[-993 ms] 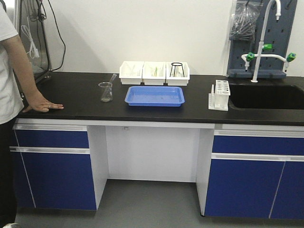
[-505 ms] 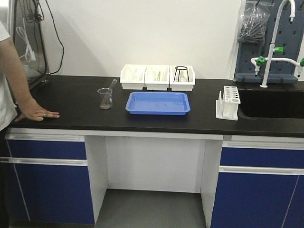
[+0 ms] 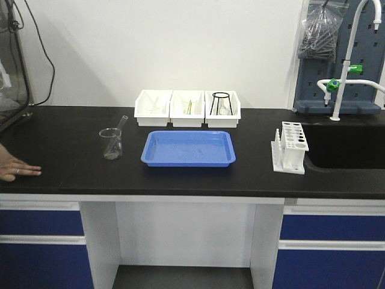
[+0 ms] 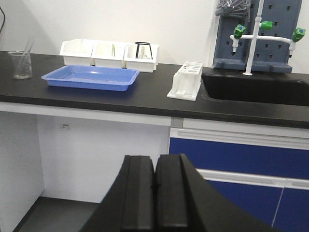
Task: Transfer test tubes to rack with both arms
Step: 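Drive the base forward up to the lab bench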
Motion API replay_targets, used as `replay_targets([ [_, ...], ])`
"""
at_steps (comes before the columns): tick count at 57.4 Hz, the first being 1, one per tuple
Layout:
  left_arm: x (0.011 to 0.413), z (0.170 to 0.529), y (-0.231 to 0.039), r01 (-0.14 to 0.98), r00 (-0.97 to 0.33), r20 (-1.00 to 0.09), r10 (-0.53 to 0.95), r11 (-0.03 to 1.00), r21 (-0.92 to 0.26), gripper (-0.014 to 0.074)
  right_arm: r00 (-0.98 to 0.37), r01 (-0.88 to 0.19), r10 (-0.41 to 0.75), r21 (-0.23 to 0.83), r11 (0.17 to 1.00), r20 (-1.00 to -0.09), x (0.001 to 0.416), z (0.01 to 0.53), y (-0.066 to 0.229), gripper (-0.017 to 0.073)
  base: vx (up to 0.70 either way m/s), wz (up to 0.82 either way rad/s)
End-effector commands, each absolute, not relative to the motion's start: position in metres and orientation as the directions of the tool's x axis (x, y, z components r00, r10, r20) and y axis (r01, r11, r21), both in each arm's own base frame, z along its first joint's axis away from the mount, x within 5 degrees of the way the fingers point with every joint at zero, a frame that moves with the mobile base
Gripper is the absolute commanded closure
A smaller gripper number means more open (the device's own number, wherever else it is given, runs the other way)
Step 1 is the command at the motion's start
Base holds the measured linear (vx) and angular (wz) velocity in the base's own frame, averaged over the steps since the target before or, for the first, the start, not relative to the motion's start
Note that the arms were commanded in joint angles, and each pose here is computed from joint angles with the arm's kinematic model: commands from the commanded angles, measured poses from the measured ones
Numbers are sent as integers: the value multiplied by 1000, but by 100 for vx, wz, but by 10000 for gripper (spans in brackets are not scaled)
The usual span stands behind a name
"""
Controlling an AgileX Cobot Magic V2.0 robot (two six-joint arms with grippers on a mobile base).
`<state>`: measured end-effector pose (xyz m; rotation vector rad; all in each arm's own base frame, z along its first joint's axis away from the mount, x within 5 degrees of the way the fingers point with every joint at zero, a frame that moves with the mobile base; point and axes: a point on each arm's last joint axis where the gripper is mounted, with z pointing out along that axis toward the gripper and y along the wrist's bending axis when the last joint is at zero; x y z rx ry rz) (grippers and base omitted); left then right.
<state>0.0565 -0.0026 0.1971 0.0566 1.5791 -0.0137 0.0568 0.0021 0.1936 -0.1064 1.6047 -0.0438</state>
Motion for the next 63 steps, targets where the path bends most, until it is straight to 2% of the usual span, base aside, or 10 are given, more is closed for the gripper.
replay_targets([
  [1,54,214,-2,39,112,-994,17,999,22,598,42,-37,-101,-102,994,-994,57,197,2,568,36,-5],
  [63,54,214,-2,39,112,-994,17,999,22,598,45,-37,-101,-102,994,-994,57,197,2,568,35,-5],
])
